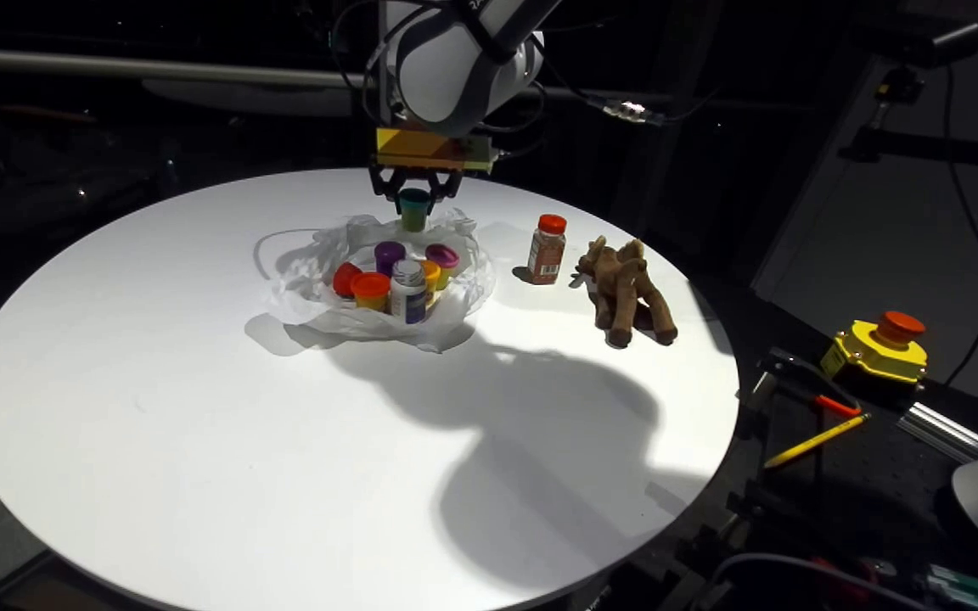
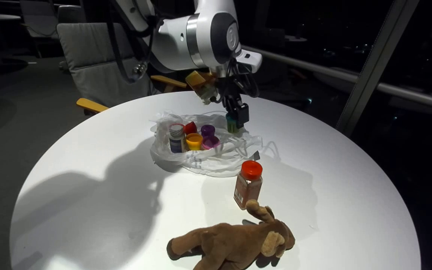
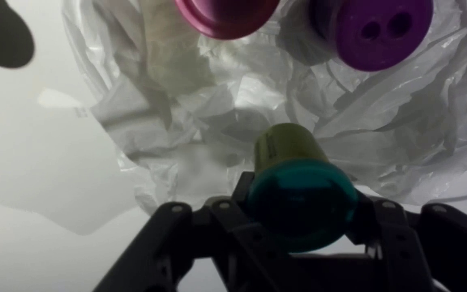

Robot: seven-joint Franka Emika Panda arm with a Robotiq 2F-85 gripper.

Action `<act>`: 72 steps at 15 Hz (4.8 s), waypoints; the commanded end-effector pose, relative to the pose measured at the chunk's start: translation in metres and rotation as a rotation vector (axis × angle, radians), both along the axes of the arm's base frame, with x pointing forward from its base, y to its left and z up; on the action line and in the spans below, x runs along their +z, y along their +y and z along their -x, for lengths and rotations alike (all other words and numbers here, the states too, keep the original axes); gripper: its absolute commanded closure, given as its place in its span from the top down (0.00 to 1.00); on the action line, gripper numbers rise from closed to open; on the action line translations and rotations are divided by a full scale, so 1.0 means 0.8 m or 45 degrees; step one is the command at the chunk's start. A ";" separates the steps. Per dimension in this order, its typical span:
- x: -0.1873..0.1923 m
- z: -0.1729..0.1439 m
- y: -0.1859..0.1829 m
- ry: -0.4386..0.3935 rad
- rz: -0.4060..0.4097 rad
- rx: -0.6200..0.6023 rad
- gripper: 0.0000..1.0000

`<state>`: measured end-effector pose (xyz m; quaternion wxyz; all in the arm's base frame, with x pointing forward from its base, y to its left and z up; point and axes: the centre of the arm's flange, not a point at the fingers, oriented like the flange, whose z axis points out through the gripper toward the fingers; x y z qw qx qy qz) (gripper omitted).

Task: Put the objects on the table into the plastic bag.

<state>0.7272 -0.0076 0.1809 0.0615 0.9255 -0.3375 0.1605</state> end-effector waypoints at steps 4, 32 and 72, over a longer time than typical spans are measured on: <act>-0.040 -0.015 0.002 0.101 -0.134 0.028 0.22; 0.157 0.177 -0.003 0.556 -0.042 0.333 1.00; 0.013 0.180 -0.141 0.371 -0.093 -0.027 1.00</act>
